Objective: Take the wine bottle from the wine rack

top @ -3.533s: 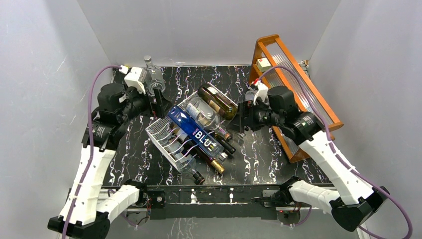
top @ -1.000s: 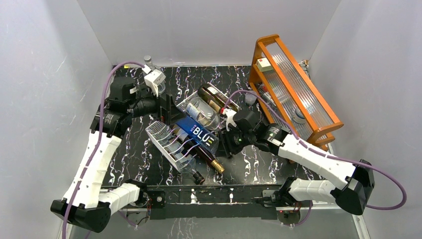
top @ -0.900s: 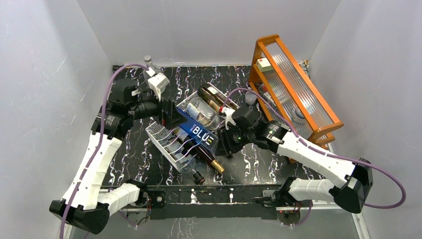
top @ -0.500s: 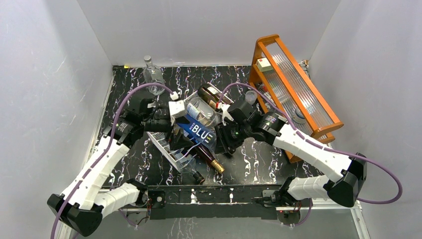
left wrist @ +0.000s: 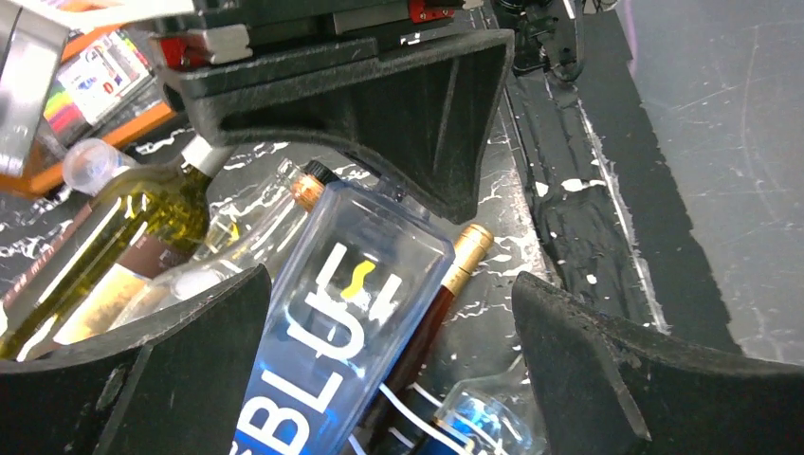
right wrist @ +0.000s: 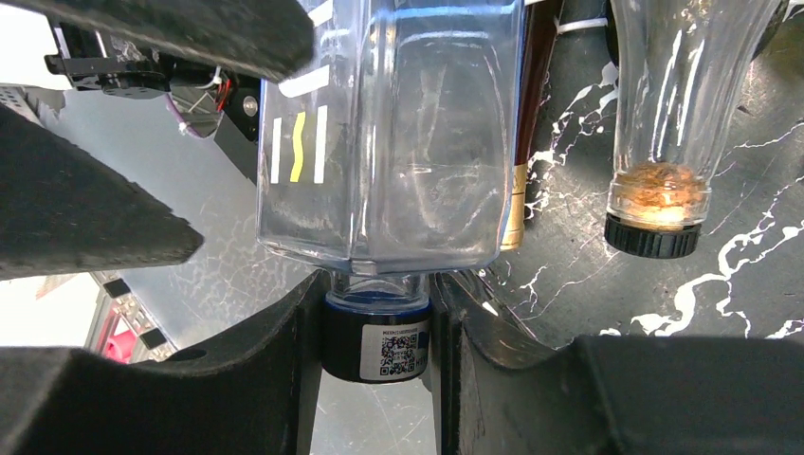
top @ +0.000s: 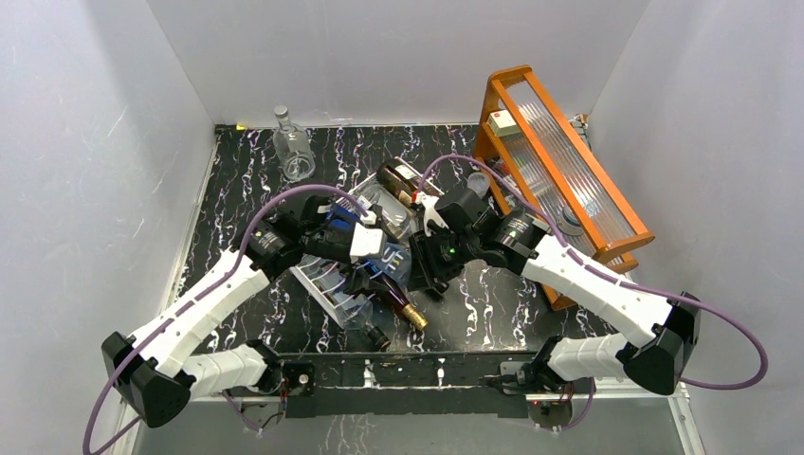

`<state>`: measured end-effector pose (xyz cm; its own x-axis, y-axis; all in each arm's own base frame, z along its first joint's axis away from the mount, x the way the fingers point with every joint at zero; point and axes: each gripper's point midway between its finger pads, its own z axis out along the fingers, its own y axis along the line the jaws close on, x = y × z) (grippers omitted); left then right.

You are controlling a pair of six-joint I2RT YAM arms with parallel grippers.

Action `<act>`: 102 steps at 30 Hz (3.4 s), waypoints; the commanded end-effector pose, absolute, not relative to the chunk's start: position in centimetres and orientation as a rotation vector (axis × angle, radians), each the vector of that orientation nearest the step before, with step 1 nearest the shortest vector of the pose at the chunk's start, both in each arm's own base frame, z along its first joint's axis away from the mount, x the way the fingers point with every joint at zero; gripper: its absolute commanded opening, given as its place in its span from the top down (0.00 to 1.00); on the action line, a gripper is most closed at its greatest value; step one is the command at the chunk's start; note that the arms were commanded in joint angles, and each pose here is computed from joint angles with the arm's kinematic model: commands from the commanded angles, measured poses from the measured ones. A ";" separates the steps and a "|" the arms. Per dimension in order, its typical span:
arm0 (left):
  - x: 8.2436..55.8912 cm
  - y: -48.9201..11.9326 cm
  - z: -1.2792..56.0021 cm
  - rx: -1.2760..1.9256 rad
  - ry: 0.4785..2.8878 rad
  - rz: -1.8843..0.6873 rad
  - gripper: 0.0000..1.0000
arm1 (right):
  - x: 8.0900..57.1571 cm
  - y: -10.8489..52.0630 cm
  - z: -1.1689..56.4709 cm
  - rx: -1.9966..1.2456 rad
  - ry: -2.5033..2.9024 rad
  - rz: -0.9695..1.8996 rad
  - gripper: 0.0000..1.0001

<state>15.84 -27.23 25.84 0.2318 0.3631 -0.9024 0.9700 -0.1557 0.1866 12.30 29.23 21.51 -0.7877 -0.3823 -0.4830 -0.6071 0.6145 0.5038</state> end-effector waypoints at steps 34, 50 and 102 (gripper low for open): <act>17.2 -30.5 22.6 1.822 1.134 -0.878 0.27 | 12.4 32.2 29.1 -0.844 2.203 1.214 0.96; 17.4 -29.0 25.8 1.671 1.092 -0.735 0.65 | 13.9 30.9 33.0 -0.719 2.082 1.148 0.04; 32.9 -16.6 48.8 0.288 1.456 -0.054 1.00 | 19.3 21.3 39.5 -0.465 1.652 0.670 0.02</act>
<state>32.32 -19.74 38.36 -0.1116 0.2666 -0.9573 0.3762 0.9030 0.2076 18.82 21.41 37.81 -0.2414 0.0327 -0.9699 -0.6407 0.7453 0.1846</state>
